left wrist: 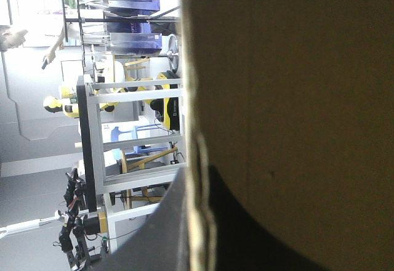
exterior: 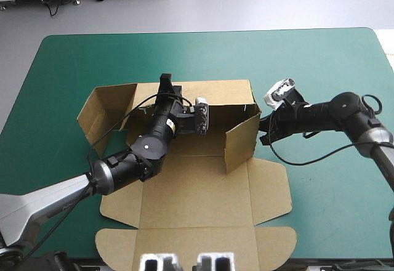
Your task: Fold the box
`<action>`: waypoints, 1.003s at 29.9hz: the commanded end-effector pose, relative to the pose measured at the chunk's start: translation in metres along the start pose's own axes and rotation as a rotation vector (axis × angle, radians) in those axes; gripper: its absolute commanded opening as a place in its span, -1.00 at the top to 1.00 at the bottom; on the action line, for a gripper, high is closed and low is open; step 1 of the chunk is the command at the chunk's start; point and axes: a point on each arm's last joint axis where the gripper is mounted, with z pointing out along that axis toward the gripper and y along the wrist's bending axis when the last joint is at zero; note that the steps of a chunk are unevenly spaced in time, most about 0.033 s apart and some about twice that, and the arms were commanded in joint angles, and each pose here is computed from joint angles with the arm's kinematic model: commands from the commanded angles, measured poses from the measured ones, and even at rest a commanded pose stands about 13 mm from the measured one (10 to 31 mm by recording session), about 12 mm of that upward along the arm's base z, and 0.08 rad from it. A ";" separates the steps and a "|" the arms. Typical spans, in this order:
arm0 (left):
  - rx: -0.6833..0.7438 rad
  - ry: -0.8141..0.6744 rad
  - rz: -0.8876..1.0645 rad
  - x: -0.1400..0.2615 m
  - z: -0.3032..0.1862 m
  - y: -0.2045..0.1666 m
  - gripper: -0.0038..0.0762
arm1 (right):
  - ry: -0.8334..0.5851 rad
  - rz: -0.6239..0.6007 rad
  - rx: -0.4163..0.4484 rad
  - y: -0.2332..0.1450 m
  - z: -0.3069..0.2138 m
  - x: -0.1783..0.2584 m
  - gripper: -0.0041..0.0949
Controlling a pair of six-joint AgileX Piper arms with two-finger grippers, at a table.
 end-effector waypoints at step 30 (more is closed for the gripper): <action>-0.023 -0.091 0.014 -0.008 -0.009 0.011 0.93 | -0.317 -0.346 0.113 0.049 -0.022 0.027 -0.37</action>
